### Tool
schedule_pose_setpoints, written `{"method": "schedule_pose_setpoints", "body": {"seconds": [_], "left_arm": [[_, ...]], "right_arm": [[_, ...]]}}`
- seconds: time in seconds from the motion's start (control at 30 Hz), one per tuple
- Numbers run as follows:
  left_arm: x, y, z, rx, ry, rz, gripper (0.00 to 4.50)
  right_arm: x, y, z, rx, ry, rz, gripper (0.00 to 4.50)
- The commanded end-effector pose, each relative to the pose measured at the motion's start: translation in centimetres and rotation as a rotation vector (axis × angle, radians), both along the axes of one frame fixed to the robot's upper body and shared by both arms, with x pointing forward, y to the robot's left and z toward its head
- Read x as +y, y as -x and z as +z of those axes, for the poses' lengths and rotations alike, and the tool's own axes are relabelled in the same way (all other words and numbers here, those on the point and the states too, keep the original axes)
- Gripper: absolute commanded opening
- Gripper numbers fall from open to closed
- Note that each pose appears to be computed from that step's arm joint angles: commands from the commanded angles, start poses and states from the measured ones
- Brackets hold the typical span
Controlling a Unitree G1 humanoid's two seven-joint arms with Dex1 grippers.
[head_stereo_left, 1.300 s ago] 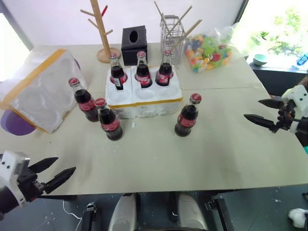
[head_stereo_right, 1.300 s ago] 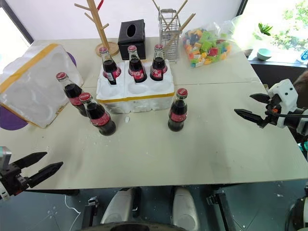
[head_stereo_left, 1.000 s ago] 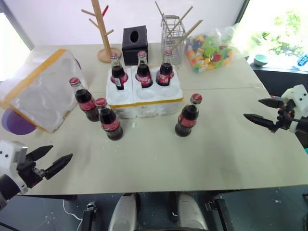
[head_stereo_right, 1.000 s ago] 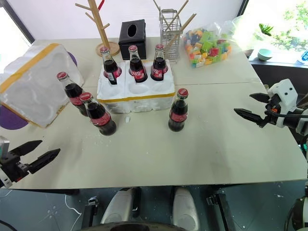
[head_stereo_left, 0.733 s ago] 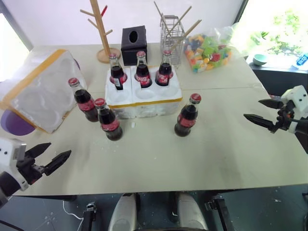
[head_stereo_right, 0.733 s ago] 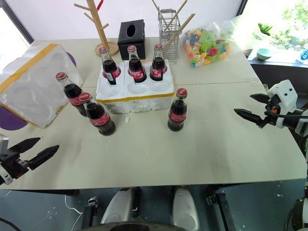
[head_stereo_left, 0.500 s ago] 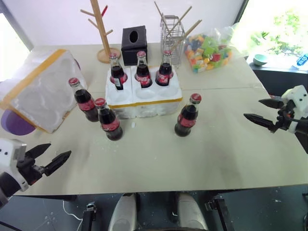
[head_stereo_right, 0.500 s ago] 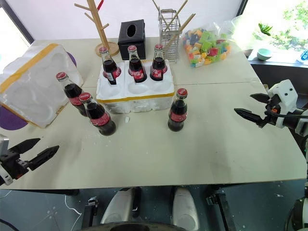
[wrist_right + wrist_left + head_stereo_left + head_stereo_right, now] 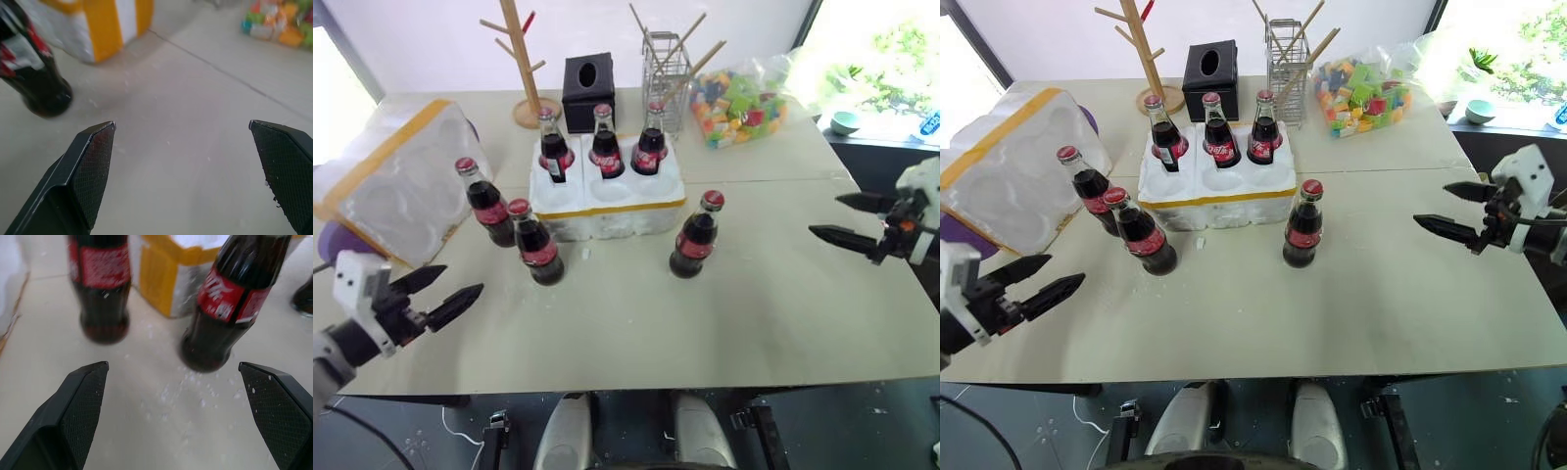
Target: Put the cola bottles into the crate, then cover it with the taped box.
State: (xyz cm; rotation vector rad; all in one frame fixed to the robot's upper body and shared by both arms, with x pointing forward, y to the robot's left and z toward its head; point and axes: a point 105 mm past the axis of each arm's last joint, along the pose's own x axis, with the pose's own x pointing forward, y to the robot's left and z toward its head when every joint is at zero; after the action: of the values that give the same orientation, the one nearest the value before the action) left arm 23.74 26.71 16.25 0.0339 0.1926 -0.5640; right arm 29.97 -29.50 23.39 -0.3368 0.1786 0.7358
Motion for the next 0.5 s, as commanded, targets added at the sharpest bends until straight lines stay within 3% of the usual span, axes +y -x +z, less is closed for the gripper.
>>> {"method": "schedule_pose_setpoints", "body": {"seconds": [0.03,0.2,0.33,0.5], "left_arm": [[-1.4,-0.9,1.3,-0.027,-0.012,-0.115,4.46],[-1.4,-2.9,2.4,-0.065,-0.030,-0.135,4.46],[-2.5,-2.9,2.5,-0.051,-0.015,-0.224,4.46],[-4.4,-2.5,1.9,-0.025,-0.015,-0.332,4.46]], "right_arm": [[3.5,2.7,4.0,-0.042,-0.019,0.175,4.50],[8.0,5.8,6.3,-0.012,-0.075,0.368,4.50],[10.5,8.1,7.8,0.002,-0.117,0.498,4.50],[12.1,8.6,7.8,0.016,-0.138,0.551,4.50]]}}
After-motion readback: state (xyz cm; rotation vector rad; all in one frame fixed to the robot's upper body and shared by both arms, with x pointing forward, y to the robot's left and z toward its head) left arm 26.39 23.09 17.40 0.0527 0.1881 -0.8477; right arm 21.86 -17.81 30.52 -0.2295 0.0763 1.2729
